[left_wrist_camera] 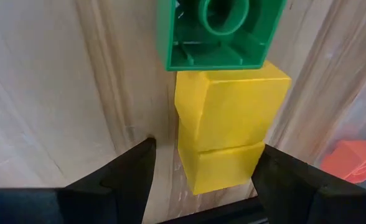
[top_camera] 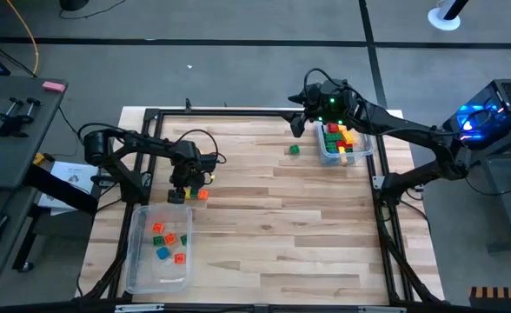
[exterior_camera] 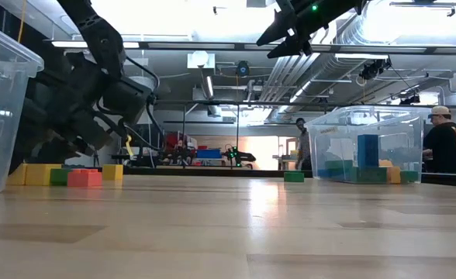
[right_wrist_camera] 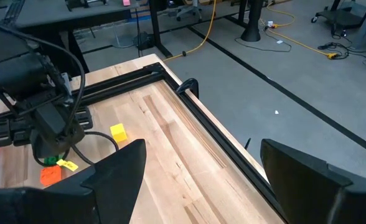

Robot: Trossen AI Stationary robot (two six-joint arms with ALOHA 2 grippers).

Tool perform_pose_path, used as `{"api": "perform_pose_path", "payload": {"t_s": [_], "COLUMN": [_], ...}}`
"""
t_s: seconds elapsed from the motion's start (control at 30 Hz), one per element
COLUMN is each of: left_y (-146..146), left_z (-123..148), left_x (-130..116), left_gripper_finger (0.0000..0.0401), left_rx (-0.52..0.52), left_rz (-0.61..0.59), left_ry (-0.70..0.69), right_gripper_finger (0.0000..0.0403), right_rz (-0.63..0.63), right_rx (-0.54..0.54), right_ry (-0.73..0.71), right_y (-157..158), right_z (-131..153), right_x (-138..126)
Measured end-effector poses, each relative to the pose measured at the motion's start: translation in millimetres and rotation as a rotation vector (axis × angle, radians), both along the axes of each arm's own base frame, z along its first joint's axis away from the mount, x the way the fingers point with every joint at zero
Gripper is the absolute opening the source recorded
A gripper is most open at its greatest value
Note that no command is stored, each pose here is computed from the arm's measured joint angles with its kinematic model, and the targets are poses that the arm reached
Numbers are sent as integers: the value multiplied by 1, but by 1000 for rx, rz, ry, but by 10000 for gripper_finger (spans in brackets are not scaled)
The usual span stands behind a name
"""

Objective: Sort blocks by size
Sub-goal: Put the left small yellow block into the left transparent bin

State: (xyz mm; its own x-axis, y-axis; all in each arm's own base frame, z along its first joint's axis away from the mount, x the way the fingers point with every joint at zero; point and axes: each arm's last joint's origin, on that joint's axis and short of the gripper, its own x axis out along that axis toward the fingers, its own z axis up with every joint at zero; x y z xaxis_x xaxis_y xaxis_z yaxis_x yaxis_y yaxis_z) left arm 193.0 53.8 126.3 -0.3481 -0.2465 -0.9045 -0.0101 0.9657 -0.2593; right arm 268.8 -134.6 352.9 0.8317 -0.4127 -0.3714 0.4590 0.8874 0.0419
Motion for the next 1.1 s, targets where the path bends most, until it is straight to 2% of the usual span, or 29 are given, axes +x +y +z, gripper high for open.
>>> {"api": "perform_pose_path", "payload": {"t_s": [0.13,0.3,0.4,0.47,0.6,0.7,0.77,0.87,0.93,1.1], "left_y": [2,5,13,24,53,69,69,48,21,-56], "left_z": [3,12,21,28,50,74,94,124,143,183], "left_x": [5,17,17,13,5,0,0,0,-1,-15], "left_gripper_finger": [198,95,93,93,93,93,93,93,93,93], "left_rx": [12,16,41,99,296,386,335,139,53,-94], "left_rz": [16,30,14,38,192,439,643,826,883,925], "left_ry": [-26,-85,-78,-59,-81,-164,-292,-472,-516,-484], "right_gripper_finger": [311,311,311,311,311,311,311,311,311,311], "right_rz": [0,-1,-1,-1,0,1,1,1,7,19], "right_rx": [0,1,1,1,-1,0,4,11,1,-23], "right_ry": [0,2,4,4,5,8,16,30,45,60], "right_y": [0,0,0,0,0,0,0,1,1,1], "right_z": [0,0,0,0,0,-1,-1,-3,-4,-4], "right_x": [0,0,0,0,0,0,-1,-1,-1,-2]}}
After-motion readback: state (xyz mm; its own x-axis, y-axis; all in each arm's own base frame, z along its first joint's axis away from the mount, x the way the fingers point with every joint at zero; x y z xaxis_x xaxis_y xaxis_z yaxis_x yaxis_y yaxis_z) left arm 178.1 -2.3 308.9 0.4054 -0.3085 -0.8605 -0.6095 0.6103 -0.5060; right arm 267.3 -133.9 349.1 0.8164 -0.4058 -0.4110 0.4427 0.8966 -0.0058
